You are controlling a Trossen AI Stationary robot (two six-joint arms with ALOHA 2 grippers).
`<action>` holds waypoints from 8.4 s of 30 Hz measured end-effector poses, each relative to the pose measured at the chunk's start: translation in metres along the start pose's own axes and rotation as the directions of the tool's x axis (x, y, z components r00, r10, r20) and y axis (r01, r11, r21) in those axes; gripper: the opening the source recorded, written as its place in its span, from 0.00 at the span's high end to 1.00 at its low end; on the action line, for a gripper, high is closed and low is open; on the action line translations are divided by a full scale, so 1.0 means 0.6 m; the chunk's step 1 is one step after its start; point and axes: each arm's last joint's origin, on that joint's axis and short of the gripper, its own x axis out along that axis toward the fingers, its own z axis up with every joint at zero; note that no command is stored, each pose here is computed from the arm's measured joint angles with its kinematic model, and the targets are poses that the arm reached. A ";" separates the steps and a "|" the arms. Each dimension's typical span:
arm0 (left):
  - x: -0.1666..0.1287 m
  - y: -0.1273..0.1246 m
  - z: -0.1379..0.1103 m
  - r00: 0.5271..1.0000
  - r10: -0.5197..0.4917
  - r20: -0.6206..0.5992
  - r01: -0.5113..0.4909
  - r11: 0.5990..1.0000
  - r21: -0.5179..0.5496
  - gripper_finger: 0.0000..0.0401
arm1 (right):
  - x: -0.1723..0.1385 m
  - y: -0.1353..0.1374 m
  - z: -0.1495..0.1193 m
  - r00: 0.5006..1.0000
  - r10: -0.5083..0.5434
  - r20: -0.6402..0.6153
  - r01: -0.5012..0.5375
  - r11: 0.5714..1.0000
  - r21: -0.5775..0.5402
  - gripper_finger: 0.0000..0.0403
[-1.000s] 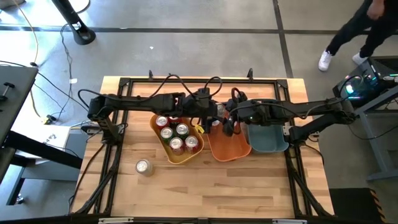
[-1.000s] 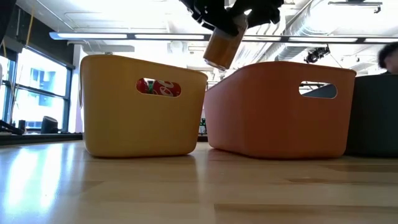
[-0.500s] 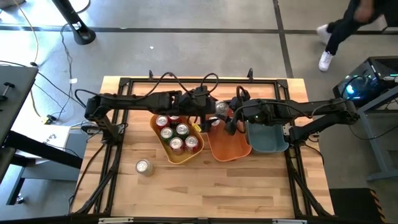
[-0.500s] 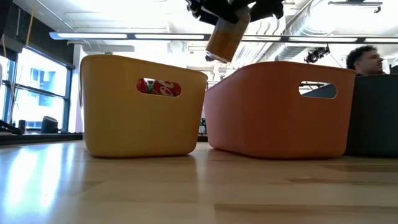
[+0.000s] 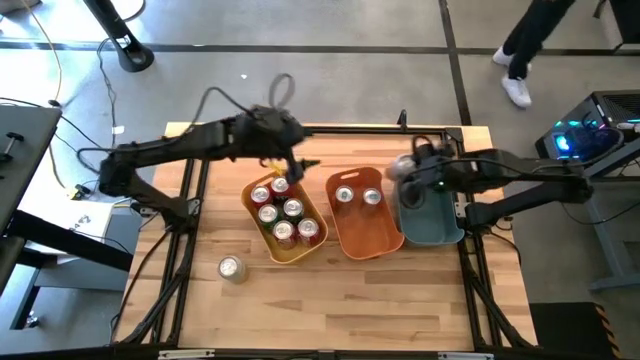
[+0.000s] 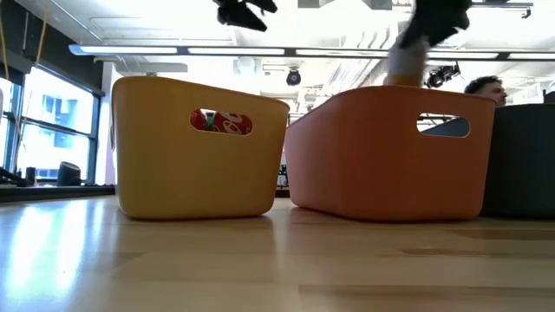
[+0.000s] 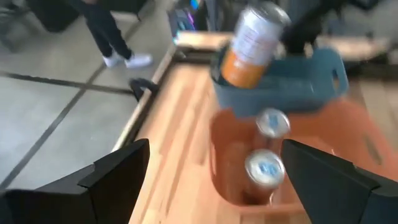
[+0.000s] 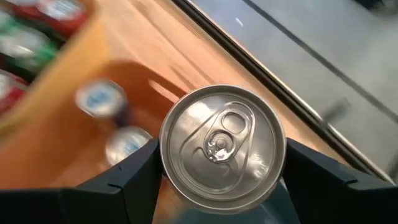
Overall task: Sort soda cans
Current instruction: Put the top yellow-white soda can into the blue bin, then put the yellow-white soda can into the blue bin
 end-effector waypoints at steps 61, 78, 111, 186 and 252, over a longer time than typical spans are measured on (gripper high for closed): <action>-0.172 -0.043 -0.144 0.975 -0.208 -0.078 0.159 0.900 -0.407 0.11 | 0.025 -0.070 -0.052 0.992 -0.090 -0.090 0.116 0.934 0.337 0.03; -0.259 -0.241 -0.268 0.792 -0.233 -0.564 0.124 0.967 -0.224 0.11 | -0.004 -0.067 0.009 0.988 -0.067 0.140 0.014 0.938 0.347 0.03; -0.180 -0.335 -0.425 0.682 -0.215 -0.699 0.101 0.974 -0.201 0.11 | 0.000 -0.063 0.008 0.993 -0.016 0.117 -0.024 0.941 0.336 0.03; -0.038 -0.151 -0.025 0.952 -0.247 0.181 0.252 0.968 -0.002 0.30 | 0.072 0.138 0.115 0.789 0.541 0.293 -0.573 0.819 0.028 0.03; -0.171 -0.075 -0.078 0.942 -0.175 0.288 0.248 0.938 -0.243 0.08 | 0.058 0.172 0.115 0.915 0.376 0.146 -0.371 0.927 -0.062 0.28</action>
